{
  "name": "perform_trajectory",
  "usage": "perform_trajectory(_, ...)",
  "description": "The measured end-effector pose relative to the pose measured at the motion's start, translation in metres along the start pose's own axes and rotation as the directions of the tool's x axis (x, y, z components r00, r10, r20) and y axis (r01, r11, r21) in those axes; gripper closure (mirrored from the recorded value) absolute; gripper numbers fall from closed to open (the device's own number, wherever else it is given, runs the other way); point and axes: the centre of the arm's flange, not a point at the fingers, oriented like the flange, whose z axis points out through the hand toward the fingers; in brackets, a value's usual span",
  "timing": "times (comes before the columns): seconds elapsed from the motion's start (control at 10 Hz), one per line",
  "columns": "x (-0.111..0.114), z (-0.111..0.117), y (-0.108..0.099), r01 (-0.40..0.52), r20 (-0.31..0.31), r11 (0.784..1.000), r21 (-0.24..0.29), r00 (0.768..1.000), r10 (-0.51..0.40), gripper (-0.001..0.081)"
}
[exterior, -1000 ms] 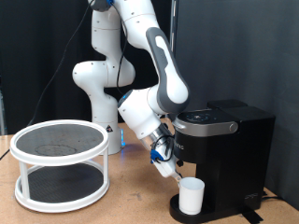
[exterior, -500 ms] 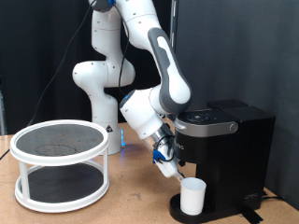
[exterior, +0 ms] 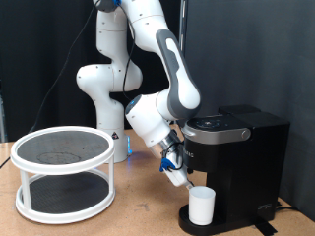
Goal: Make a cup of coffee with the keurig machine
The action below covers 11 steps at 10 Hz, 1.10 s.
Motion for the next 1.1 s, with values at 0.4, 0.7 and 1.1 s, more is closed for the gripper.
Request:
perform_trajectory(0.4,0.017,-0.014,0.001,-0.01,-0.001,1.0,-0.02,1.0,0.01,0.0072)
perform_trajectory(0.7,0.023,-0.032,-0.003,-0.042,0.029,0.999,0.032,0.999,0.041,0.0072)
perform_trajectory(1.1,0.034,-0.03,0.009,0.024,0.009,0.998,-0.051,1.0,-0.024,0.0072)
